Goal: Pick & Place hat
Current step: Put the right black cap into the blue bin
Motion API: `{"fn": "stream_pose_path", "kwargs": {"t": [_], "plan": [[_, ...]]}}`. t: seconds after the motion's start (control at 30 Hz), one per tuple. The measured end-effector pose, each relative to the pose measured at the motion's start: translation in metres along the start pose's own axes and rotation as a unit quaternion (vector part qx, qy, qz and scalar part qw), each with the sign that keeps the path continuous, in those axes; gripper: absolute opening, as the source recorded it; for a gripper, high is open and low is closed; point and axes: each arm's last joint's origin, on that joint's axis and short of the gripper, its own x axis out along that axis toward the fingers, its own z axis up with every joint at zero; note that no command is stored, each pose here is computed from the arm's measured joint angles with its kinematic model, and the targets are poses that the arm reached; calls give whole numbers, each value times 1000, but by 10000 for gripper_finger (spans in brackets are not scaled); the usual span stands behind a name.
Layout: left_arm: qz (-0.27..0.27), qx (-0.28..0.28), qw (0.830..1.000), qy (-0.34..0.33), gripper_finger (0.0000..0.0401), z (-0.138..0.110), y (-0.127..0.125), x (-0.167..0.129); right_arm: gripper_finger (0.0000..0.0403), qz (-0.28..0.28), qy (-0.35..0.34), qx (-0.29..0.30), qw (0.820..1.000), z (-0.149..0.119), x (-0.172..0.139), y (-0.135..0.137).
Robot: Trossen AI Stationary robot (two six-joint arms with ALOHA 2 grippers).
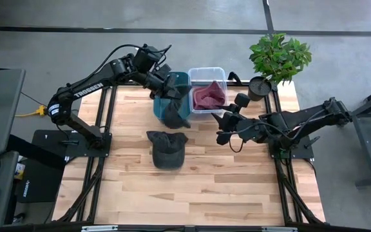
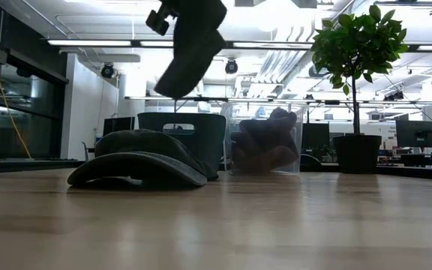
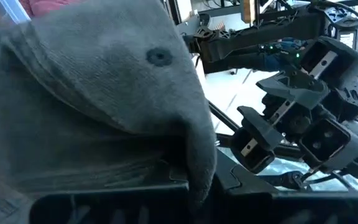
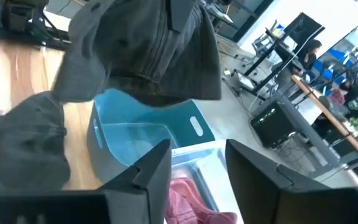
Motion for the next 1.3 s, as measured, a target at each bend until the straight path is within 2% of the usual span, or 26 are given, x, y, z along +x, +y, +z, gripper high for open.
{"fn": "stream_pose_path", "kwargs": {"t": [0.17,0.43,0.73,0.97,1.3], "plan": [[6,3,1000,9,1,-1,2,0,167,-2,0,35,999,0,-2,-3],[-15,23,999,20,0,-8,-4,-12,172,7,20,63,998,-6,-2,-2],[-53,83,989,109,0,-22,-4,-23,172,66,59,105,991,-15,-3,2],[-23,115,982,145,0,-29,7,-23,172,91,64,125,986,-15,-3,4],[20,178,976,124,0,-29,12,-23,172,101,65,138,983,-15,-4,4]]}}
